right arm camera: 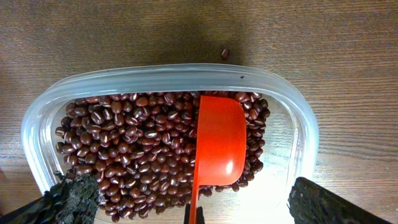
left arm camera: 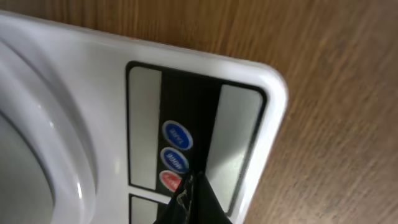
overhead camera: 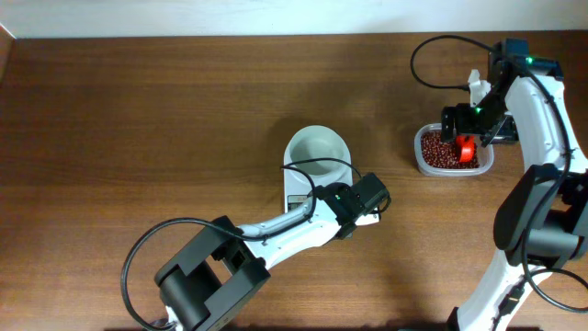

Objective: Scoop item into bowl and weigh 50g on scale

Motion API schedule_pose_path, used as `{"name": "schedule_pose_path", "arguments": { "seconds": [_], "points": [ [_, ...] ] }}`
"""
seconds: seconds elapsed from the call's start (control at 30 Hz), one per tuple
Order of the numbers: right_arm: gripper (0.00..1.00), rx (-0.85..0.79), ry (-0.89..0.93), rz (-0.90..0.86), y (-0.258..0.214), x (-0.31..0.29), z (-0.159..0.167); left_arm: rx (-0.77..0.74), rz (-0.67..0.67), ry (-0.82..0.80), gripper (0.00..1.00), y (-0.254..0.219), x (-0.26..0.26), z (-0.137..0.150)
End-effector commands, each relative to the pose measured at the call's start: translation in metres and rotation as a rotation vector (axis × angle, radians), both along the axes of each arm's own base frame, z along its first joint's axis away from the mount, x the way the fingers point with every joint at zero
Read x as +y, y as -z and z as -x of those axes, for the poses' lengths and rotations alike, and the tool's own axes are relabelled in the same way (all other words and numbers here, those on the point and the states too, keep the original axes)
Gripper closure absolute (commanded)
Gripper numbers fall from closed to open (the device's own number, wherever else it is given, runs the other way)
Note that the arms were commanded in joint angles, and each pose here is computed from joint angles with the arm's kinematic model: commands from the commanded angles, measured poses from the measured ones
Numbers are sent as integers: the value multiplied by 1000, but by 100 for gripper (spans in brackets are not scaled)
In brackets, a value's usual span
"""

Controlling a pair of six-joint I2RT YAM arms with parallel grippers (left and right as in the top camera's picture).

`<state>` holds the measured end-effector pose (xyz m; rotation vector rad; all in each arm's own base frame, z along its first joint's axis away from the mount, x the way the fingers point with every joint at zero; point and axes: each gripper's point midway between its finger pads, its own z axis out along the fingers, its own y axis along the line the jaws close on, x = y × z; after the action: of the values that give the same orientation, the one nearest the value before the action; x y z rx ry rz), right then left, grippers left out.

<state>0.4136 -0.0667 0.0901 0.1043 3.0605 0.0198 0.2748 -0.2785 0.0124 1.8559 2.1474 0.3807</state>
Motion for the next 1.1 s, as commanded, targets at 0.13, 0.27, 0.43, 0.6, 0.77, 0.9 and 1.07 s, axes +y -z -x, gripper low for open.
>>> {"name": "schedule_pose_path", "arguments": {
  "seconds": [0.13,0.27,0.43,0.6,0.77,0.9,1.07],
  "points": [
    [1,9,2,4,4,1,0,78,125,-14,100,-19,-6,12],
    [1,9,2,4,4,1,0,-59,372,-120,100,-115,-12,2],
    [1,9,2,4,4,1,0,-188,729,-570,100,-210,51,-33],
    [1,9,2,4,4,1,0,-231,876,-1154,100,-205,179,-96],
    [1,9,2,4,4,1,0,-264,788,-1432,100,-133,272,-150],
    [1,9,2,4,4,1,0,-231,769,-1454,100,-100,275,-165],
    [1,9,2,4,4,1,0,-109,722,-1471,100,-85,267,-144]
  ]
}}
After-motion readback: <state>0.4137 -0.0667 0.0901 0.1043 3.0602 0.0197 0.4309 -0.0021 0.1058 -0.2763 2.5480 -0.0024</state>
